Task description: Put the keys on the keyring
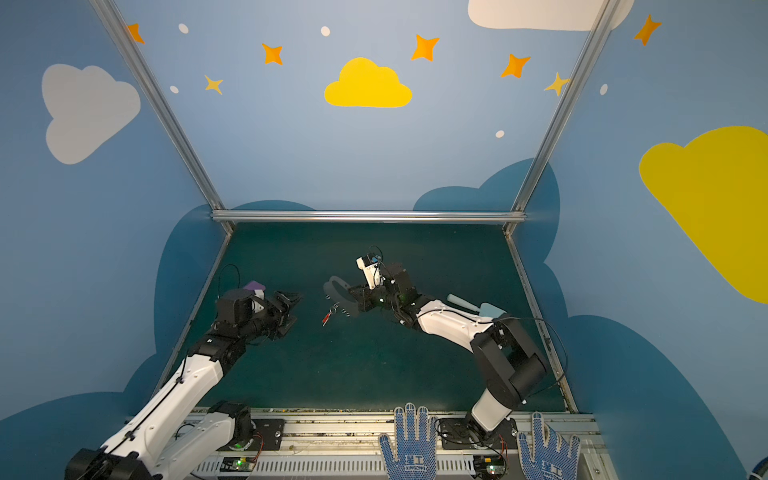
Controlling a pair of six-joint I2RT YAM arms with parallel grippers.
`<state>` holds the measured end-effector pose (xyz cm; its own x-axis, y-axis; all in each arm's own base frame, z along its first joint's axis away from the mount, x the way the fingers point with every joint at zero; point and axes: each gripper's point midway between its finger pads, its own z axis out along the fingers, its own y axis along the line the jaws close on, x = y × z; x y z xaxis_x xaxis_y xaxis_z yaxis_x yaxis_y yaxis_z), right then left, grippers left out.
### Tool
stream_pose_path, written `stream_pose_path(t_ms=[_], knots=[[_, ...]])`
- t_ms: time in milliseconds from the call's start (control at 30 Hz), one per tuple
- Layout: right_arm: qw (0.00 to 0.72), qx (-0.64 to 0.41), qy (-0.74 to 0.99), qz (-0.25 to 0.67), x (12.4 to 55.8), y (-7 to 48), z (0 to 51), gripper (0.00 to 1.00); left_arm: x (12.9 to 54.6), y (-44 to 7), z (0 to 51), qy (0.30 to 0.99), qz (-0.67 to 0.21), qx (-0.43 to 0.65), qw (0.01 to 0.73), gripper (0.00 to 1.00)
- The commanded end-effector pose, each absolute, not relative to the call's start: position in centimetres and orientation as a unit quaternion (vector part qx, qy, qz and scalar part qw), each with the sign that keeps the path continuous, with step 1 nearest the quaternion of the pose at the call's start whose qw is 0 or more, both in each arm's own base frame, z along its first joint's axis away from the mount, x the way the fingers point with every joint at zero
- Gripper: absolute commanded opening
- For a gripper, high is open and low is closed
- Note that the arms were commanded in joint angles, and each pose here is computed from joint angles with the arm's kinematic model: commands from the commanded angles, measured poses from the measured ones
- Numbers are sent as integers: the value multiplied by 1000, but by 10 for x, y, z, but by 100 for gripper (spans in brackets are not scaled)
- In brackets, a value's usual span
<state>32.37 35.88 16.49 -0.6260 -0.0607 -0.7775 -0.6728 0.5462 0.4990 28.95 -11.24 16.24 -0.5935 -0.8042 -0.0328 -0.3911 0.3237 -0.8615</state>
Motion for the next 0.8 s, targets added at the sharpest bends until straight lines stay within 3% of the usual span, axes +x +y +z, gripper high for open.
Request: stream_pose_path(t_ms=[0, 200, 500, 600, 767], knots=[[384, -174, 795, 437, 353, 343, 163, 0, 292, -110, 171, 774, -439, -387, 243, 82], [381, -89, 821, 416, 390, 296, 130, 0, 295, -111, 173, 772, -441, -389, 241, 82], [382, -3, 845, 374, 408, 237, 96, 0, 299, -114, 173, 773, -444, -388, 236, 84], [380, 18, 850, 364, 410, 221, 87, 8, 300, -114, 171, 774, -441, -389, 233, 86], [378, 43, 860, 341, 412, 200, 76, 28, 299, -111, 165, 779, -427, -397, 229, 89]])
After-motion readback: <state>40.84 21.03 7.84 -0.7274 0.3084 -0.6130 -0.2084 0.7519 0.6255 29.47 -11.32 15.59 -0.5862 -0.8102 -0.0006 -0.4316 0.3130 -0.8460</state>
